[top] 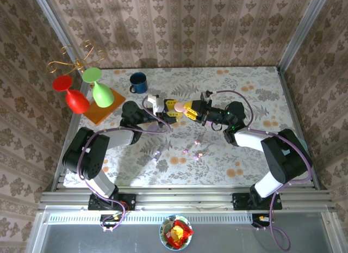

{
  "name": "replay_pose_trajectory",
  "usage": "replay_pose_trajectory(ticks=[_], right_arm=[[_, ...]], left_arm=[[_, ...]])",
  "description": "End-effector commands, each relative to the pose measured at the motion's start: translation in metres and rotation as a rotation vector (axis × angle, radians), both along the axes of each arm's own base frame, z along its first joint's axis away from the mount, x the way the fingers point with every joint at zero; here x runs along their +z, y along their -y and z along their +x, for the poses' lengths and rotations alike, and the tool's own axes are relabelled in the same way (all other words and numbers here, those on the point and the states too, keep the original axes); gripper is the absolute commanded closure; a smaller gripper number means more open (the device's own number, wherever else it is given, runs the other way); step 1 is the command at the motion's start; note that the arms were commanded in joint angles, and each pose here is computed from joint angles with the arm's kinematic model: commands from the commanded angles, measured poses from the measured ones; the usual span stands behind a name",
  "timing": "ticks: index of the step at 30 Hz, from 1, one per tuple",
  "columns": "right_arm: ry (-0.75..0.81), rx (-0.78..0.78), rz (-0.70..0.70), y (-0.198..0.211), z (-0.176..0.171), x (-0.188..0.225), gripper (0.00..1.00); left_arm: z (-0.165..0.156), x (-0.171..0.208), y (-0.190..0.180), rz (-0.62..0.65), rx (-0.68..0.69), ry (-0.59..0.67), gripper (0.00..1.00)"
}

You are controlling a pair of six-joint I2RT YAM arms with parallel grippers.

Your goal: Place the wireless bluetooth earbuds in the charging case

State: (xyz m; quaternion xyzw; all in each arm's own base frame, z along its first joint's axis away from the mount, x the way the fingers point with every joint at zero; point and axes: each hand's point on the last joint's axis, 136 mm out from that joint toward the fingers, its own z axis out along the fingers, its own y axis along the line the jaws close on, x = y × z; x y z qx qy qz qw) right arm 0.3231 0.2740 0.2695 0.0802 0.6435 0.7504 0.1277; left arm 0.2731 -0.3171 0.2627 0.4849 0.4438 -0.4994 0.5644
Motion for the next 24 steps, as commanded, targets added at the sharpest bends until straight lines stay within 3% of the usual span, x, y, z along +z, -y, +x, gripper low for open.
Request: replay_pose_trajectory(ticks=[1, 6, 9, 13, 22, 24], right_arm=[[0.063, 0.009, -0.009, -0.002, -0.005, 0.003, 0.90], [0.113, -0.030, -0.109, 0.003, -0.006, 0.000, 0.47], [0.145, -0.068, -0.247, 0.012, -0.007, -0.013, 0.32], [0.266, -0.140, -0.500, 0.031, -0.013, -0.021, 0.25], [0.835, -0.122, -1.012, 0.036, -0.034, -0.008, 0.19], [0.934, -0.183, -1.123, 0.035, -0.028, -0.005, 0.19]], left_arm=[[-0.008, 0.009, 0.005, -0.011, -0.059, 0.031, 0.68], [-0.009, 0.007, 0.003, -0.007, -0.055, 0.032, 0.69], [-0.011, 0.005, 0.000, -0.005, -0.048, 0.038, 0.69], [-0.017, 0.000, -0.004, 0.003, -0.044, 0.052, 0.69], [-0.032, -0.006, -0.010, 0.016, -0.070, 0.021, 0.69], [-0.035, -0.007, -0.011, 0.019, -0.084, 0.019, 0.69]])
